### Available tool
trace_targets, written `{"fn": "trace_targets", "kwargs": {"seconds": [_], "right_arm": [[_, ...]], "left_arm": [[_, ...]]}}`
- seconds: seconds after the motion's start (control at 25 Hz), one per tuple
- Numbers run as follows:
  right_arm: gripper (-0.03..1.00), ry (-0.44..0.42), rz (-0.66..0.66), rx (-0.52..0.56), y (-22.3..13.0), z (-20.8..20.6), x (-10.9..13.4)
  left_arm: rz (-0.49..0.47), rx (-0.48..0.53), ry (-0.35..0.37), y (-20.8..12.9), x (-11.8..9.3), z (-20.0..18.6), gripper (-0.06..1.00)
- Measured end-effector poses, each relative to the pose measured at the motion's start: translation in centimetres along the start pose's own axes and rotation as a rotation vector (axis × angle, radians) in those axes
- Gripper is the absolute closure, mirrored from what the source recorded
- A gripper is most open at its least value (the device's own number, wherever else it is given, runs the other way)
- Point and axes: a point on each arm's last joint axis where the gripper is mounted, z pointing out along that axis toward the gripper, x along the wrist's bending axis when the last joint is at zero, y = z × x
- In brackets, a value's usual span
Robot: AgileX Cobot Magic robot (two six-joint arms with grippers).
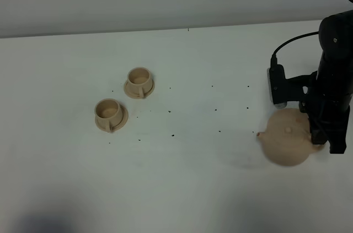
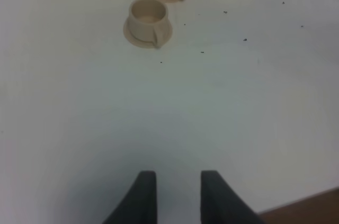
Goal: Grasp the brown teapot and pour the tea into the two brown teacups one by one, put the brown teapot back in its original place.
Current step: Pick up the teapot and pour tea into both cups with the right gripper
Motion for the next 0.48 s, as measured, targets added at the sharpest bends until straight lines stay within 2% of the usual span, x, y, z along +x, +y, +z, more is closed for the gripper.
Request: {"fn": "trace_targets", "kwargs": {"seconds": [0.12,0.32,0.44,0.48], "right_arm": [[0.86,-0.053,0.083,0.002,0.5,-1.1,-0.7],[0.86,-0.181,0.108,-0.070,2.7,-4.8,-2.5],[0.86,-0.200,0.163,-0.122,3.7,-6.4,-4.1],[0.86,-0.181,0.189,-0.120,4.0,-6.3,-4.5]], "left_arm": [[0.000,0.000,0.000,0.0,0.0,0.0,0.72],[0.000,0.000,0.000,0.0,0.0,0.0,0.72],[0.000,0.000,0.000,0.0,0.0,0.0,0.72],[0.000,0.000,0.000,0.0,0.0,0.0,0.72]]}}
